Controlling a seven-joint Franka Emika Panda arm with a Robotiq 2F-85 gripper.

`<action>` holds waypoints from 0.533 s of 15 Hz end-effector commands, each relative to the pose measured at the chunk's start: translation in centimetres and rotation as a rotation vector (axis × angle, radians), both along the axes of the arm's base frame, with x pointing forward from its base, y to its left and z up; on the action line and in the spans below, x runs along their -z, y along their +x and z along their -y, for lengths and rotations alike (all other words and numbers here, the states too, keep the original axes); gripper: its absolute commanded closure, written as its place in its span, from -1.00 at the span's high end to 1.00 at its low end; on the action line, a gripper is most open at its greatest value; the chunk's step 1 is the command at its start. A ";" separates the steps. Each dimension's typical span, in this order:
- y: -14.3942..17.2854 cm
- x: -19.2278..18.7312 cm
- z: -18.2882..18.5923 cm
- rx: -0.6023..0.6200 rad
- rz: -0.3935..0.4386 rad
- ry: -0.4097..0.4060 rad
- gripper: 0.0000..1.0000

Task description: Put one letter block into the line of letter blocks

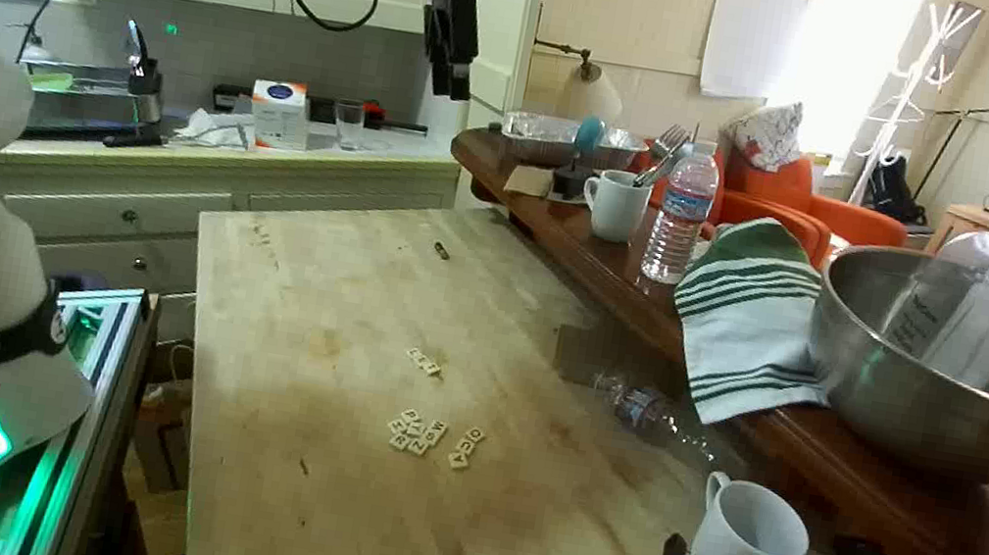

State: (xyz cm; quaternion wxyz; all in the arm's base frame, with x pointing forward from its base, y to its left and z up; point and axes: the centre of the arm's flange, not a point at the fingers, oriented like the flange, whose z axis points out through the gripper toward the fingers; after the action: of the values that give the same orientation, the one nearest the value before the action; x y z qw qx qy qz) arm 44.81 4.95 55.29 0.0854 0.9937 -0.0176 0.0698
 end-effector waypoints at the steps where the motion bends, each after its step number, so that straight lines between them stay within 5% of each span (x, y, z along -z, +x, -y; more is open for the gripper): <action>1: 0.0 0.0 0.0 0.000 0.000 0.000 1.00; 8: 0.3 1.8 1.7 0.067 -0.029 -0.033 1.00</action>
State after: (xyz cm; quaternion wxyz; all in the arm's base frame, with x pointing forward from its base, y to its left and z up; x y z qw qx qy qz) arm 44.83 4.85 55.23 0.0857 0.9937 -0.0188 0.0690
